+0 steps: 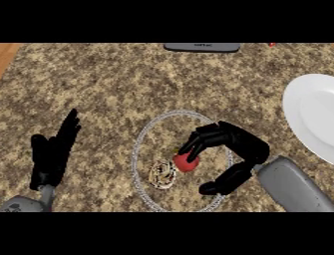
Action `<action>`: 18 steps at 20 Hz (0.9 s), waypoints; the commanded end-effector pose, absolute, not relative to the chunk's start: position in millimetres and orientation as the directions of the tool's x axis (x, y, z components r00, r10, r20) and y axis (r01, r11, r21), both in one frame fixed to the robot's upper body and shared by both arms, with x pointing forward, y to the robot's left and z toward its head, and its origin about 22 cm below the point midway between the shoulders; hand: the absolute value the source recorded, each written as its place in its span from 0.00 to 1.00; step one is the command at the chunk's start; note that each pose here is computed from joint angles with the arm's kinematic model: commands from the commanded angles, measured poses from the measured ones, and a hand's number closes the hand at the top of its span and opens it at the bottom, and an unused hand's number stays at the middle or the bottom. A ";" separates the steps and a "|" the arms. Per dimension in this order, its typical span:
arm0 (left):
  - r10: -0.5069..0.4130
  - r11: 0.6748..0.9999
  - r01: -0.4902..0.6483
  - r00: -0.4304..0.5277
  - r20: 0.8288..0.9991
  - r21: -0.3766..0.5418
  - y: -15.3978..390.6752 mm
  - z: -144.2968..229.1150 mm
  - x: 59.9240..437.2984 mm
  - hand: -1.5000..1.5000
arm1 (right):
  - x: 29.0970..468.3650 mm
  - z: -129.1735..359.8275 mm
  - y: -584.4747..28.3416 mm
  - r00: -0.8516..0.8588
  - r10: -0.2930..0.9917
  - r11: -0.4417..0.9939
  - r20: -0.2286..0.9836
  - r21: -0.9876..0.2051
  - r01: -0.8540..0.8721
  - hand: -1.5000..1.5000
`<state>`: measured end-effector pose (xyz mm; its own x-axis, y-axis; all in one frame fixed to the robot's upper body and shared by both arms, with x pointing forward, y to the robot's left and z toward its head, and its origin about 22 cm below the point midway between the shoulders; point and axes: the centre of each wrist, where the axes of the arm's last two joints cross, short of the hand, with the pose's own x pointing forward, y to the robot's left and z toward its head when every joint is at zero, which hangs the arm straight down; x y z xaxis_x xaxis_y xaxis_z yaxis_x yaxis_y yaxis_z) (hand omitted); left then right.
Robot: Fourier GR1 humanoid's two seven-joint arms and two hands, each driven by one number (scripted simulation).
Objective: Pick the bell pepper from the placemat and place it in the plate
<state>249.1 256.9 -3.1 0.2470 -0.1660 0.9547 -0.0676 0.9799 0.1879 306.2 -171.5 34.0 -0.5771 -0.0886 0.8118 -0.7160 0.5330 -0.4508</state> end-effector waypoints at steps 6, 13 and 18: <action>-0.170 0.975 -0.092 0.279 0.945 0.202 248.4 -4.6 255.3 0.50 | 337.6 44.6 -175.3 -0.839 0.074 0.240 0.540 -0.826 -0.510 0.00; -0.150 0.975 -0.117 0.284 0.947 0.189 262.9 -12.4 253.9 0.50 | 341.0 71.9 -132.4 -0.911 0.227 0.048 0.344 -0.939 -0.342 0.00; -0.158 0.971 -0.130 0.293 0.943 0.203 238.9 -18.6 241.0 0.50 | 324.5 76.9 -114.5 -0.903 0.308 -0.179 0.299 -0.914 -0.364 0.00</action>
<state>251.3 250.8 -14.1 0.2906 -0.1587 0.9436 -0.1107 0.9740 0.1979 333.5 -127.8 76.6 -0.8966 0.2536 0.3629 -0.3846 -0.0402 -0.9222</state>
